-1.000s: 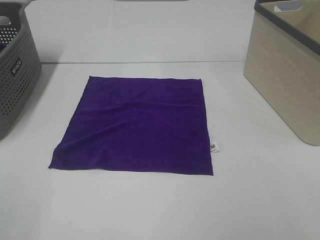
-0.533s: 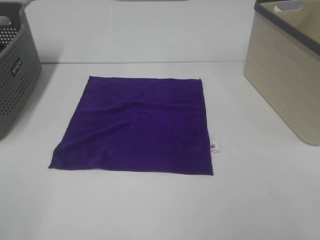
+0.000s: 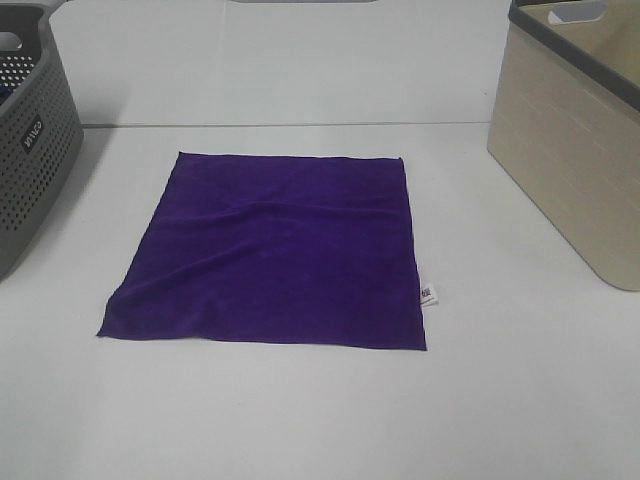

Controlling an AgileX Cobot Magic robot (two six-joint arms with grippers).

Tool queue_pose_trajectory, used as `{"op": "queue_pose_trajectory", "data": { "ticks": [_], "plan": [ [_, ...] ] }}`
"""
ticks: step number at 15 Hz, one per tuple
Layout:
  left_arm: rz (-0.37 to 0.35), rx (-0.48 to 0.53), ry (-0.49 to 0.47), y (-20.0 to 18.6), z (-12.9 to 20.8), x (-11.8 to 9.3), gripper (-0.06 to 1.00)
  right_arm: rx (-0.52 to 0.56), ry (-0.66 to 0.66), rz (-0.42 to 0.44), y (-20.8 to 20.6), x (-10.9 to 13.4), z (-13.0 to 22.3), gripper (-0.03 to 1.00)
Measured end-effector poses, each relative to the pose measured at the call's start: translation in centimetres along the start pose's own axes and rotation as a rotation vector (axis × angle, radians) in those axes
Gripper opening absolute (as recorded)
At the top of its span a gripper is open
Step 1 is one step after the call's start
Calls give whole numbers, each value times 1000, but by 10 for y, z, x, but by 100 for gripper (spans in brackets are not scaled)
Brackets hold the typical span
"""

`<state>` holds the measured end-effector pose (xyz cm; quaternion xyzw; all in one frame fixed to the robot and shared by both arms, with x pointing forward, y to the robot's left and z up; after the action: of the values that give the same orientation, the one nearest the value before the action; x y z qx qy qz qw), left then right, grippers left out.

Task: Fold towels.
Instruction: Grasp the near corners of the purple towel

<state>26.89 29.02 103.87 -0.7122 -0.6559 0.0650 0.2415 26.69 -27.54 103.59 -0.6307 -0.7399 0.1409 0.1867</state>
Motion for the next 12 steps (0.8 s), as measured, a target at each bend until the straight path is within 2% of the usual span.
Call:
{"op": "queue_pose_trajectory", "data": {
  "ticks": [12],
  "plan": [
    [0,0,0,0,0,0,99,0,0,0,0,0,0,99]
  ]
}}
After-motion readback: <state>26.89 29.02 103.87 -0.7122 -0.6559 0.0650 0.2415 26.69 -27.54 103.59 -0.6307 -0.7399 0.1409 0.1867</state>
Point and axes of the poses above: a point on each arm's last joint axis where the gripper is mounted, y pointing out along that axis toward the gripper, x along the wrist's bending axis when the last joint is at zero, z = x × y, the point moved 4 cm from there along y, pointing out along that axis toward the gripper, and after that the axes turned 9 degrees about y, right-handed, at the moved point
